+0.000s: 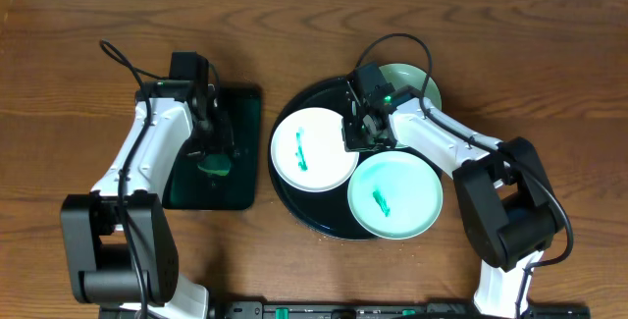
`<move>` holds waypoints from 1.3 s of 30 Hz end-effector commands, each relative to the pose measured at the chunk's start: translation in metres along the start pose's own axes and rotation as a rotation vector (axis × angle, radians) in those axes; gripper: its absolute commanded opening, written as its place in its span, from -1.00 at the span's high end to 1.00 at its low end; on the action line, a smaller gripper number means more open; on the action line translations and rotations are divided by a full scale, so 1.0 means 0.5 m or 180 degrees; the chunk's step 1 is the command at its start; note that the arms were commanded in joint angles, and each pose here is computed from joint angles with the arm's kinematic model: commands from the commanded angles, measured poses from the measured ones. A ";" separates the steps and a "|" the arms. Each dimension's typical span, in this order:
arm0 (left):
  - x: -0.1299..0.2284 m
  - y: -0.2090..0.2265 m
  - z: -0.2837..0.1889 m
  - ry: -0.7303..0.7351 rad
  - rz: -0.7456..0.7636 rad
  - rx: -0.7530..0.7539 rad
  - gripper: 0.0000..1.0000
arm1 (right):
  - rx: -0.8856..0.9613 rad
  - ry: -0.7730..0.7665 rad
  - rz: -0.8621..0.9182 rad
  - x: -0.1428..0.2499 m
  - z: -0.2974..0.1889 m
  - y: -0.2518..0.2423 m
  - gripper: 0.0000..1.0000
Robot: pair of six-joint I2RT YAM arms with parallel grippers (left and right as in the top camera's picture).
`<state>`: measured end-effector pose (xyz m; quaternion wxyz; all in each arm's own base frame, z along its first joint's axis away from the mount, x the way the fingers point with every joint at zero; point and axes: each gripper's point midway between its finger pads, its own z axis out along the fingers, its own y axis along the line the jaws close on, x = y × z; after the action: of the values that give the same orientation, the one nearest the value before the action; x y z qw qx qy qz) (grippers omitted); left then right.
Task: Clean dirty plates on tray and stack at the side
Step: 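Lift sponge with left gripper and bring it over white plate, then scrub white plate with sponge while right gripper holds plate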
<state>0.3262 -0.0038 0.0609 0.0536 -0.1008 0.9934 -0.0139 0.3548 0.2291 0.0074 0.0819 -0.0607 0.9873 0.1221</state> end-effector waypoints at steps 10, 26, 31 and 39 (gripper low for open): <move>-0.020 -0.013 -0.016 -0.0108 -0.0264 0.0091 0.86 | -0.0005 0.0010 -0.0055 0.000 0.013 0.009 0.97; 0.015 -0.252 -0.041 -0.0196 -0.0051 0.0557 0.85 | -0.0013 -0.0011 -0.0024 -0.004 0.013 0.010 0.97; 0.027 -0.275 0.002 -0.0261 -0.0191 0.0225 0.86 | -0.0010 -0.0005 -0.0025 -0.003 0.013 0.010 0.98; 0.053 -0.350 0.098 -0.0073 -0.0172 0.0291 0.86 | -0.0007 0.0002 -0.0022 -0.002 0.013 0.009 0.97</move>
<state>0.3380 -0.1726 0.0213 0.0692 -0.1037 0.9903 -0.0618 0.3576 0.2294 0.0080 0.0882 -0.0606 0.9868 0.1217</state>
